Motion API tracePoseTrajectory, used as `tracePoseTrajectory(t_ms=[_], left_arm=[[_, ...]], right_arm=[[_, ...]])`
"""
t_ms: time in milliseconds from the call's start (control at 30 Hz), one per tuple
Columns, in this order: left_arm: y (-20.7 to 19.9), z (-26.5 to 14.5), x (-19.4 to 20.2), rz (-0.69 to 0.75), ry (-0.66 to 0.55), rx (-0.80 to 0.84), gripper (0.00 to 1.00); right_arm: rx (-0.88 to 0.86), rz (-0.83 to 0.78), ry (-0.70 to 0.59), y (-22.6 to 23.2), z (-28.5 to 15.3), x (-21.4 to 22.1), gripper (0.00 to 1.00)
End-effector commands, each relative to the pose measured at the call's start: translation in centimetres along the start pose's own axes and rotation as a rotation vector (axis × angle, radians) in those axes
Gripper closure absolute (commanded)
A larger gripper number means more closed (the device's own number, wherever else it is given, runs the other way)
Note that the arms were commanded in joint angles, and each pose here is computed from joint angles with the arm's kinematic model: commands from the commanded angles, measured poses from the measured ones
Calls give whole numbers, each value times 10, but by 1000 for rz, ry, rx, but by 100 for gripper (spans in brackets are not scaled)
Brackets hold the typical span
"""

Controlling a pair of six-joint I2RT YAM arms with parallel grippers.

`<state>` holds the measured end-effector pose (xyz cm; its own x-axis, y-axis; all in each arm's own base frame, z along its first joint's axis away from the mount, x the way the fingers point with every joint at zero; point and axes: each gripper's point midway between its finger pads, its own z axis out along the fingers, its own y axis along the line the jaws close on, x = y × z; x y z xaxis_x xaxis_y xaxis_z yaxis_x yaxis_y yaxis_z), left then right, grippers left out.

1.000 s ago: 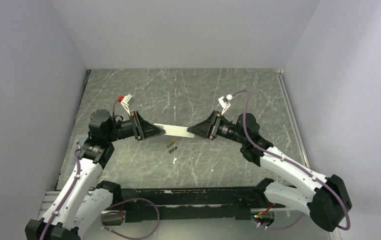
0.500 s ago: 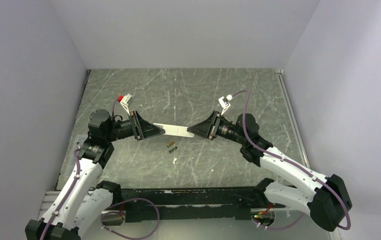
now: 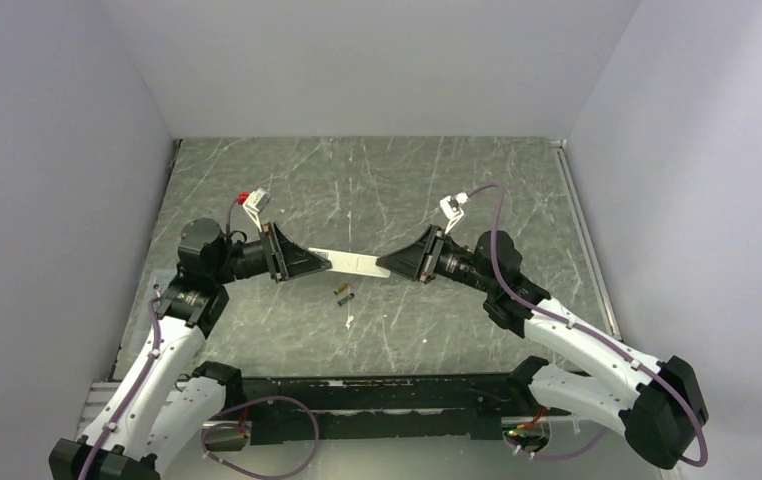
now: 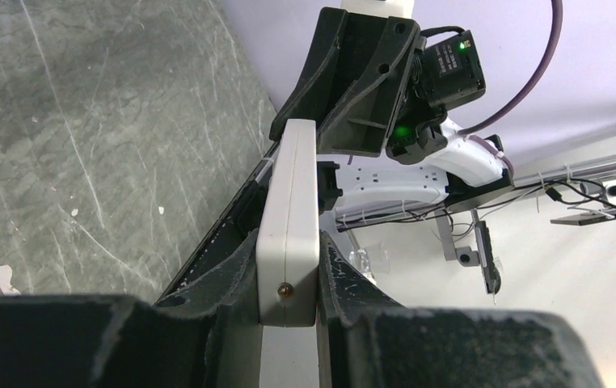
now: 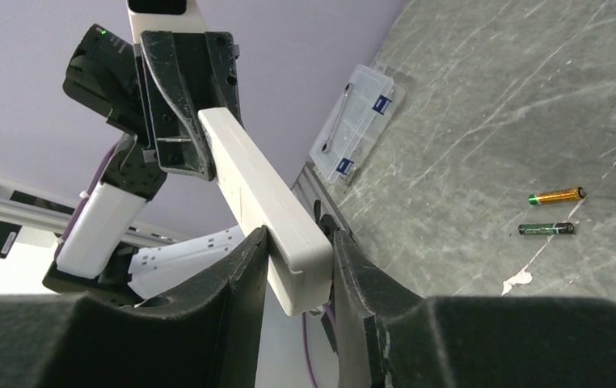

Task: Load the batteries into the remote control

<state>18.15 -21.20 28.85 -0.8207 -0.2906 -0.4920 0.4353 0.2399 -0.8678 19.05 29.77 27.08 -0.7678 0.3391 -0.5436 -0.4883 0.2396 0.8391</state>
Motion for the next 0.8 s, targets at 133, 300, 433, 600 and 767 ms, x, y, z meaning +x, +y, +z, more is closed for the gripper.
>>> tracePoseTrajectory(t_ms=[133, 300, 433, 600, 767], left_arm=[[-2, 2, -14, 32, -49, -21, 100], [1, 3, -13, 14, -42, -25, 100], [-2, 4, -16, 32, -51, -13, 100], [-1, 3, -16, 33, -54, -19, 100], [-1, 4, -17, 33, -55, -20, 100]], right_arm=[[-63, -65, -14, 20, -8, -1, 100], [-61, -62, -3, 20, -8, 1, 79], [-69, -64, 1, 22, -8, 1, 67], [-68, -62, 8, 20, -9, 4, 56], [-61, -56, 8, 17, -12, 6, 54]])
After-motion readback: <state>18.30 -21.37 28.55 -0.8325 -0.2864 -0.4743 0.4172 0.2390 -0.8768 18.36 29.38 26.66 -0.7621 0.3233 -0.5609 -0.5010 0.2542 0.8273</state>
